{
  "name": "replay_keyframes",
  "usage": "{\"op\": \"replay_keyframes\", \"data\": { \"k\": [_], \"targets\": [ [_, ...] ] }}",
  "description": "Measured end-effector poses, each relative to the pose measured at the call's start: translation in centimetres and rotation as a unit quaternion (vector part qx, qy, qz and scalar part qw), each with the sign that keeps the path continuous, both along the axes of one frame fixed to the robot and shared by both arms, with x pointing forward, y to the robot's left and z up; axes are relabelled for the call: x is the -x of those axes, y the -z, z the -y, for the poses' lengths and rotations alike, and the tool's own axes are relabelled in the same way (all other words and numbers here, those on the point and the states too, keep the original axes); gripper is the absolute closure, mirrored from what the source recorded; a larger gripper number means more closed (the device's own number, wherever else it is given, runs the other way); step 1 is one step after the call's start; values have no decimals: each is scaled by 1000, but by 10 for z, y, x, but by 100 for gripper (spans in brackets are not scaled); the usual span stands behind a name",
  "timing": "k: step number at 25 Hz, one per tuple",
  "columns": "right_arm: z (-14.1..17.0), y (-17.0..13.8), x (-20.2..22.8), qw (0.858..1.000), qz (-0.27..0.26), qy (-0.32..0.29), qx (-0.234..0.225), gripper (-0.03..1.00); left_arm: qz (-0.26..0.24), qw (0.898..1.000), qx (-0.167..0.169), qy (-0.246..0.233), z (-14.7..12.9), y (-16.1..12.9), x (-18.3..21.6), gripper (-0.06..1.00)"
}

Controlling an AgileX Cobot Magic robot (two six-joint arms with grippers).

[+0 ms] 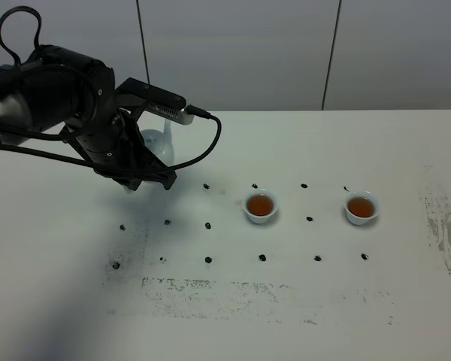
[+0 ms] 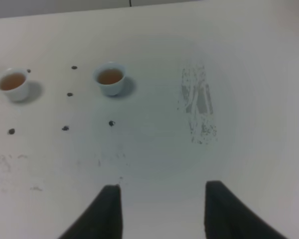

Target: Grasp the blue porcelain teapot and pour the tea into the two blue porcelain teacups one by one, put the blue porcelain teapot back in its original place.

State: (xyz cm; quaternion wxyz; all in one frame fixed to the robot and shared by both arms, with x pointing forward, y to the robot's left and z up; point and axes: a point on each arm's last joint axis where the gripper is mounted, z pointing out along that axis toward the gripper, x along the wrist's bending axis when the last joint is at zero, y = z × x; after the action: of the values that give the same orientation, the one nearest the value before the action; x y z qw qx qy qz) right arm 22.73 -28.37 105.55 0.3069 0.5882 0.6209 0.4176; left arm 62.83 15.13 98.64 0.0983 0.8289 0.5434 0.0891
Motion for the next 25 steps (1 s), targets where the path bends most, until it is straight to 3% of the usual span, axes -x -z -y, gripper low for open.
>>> {"op": "replay_keyframes", "data": {
  "k": [14,25],
  "targets": [
    [0,0,0,1000,0,0,0,60,-14,1000,10,-17,8,61,-39,87],
    [0,0,0,1000,0,0,0,60,-10,1000,12,-17,9,69,-42,87]
  ]
}}
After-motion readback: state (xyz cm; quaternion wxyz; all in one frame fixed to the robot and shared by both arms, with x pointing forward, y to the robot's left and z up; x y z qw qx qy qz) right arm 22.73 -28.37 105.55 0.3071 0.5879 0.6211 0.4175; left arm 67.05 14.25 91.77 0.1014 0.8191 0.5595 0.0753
